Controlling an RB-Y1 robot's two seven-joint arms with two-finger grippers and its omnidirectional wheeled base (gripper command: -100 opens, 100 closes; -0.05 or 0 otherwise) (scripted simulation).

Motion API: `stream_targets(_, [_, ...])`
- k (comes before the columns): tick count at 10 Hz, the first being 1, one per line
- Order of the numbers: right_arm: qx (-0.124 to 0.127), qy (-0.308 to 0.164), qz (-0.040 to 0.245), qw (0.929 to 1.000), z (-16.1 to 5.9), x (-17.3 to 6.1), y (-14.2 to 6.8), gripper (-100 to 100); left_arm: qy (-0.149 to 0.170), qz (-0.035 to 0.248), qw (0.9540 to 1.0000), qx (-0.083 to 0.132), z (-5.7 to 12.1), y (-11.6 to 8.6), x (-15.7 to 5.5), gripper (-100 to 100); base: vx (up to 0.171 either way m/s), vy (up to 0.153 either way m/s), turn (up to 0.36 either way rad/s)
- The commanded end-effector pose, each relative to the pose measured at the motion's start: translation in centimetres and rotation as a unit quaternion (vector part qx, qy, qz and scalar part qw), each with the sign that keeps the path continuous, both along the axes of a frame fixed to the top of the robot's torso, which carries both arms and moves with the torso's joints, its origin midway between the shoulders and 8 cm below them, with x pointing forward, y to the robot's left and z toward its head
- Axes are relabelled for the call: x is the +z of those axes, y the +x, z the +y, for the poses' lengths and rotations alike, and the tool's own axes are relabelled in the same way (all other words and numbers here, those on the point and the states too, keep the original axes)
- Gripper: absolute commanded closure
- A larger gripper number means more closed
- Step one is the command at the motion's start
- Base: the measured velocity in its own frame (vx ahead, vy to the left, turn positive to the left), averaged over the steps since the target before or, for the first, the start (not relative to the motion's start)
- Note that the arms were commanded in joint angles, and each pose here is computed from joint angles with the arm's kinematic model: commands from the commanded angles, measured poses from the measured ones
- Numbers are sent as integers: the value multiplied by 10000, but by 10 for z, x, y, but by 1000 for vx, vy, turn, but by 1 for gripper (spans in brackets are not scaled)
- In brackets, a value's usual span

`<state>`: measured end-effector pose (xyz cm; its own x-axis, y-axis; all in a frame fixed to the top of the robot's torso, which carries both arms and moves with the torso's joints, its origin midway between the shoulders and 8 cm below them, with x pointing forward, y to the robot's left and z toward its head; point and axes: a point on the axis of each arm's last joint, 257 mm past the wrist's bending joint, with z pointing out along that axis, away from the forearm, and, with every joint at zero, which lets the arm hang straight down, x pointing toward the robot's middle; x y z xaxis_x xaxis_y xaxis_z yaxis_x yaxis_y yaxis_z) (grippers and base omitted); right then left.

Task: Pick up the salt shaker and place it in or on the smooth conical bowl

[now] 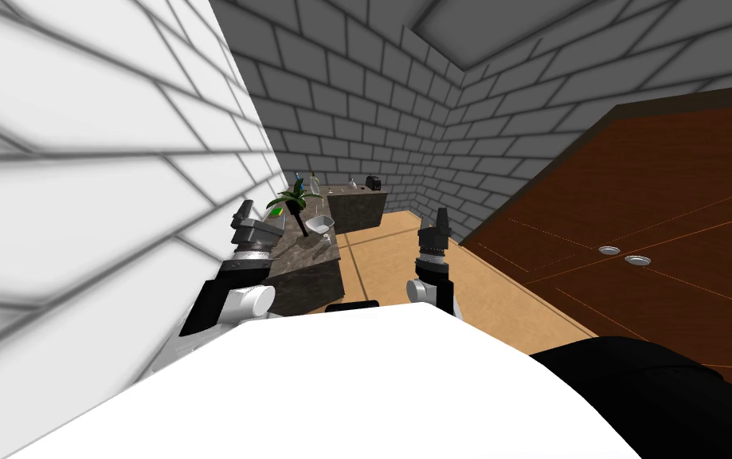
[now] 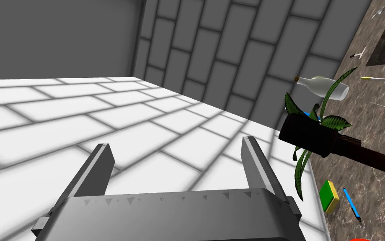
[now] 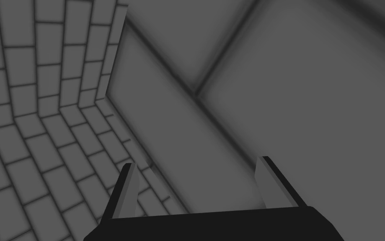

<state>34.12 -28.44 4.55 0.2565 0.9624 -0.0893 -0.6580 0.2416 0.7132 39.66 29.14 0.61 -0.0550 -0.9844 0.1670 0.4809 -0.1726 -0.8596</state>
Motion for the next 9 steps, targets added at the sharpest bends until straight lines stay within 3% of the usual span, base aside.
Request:
stream_targets(1, [0, 0, 0, 10000, 0, 0, 0, 0, -132, 165, 9998, -47, 3, 4, -8, -100, 6, -2, -3])
stream_targets(4, [0, 0, 0, 10000, 0, 0, 0, 0, -638, 578, 9960, -228, 12, 18, -28, -100, 9, -4, -9])
stream_targets(5, [0, 0, 0, 10000, 0, 0, 0, 0, -643, 650, 9956, -223, 12, 19, -32, -100, 9, -4, -8])
stream_targets(6, [0, 0, 0, 10000, 0, 0, 0, 0, -903, 799, 9922, -313, 16, 25, -39, -100, 11, -7, -18])
stream_targets(7, [0, 0, 0, 10000, 0, 0, 0, 0, -912, 903, 9913, -305, 16, 27, -44, -100, 11, -7, -9])
stream_targets(8, [0, 0, 0, 10000, 0, 0, 0, 0, -1177, 1065, 9866, -389, 20, 32, -53, -100, 10, -8, -20])
stream_targets(9, [0, 0, 0, 10000, 0, 0, 0, 0, -1185, 1161, 9854, -381, 20, 33, -58, -100, 8, -6, -12])
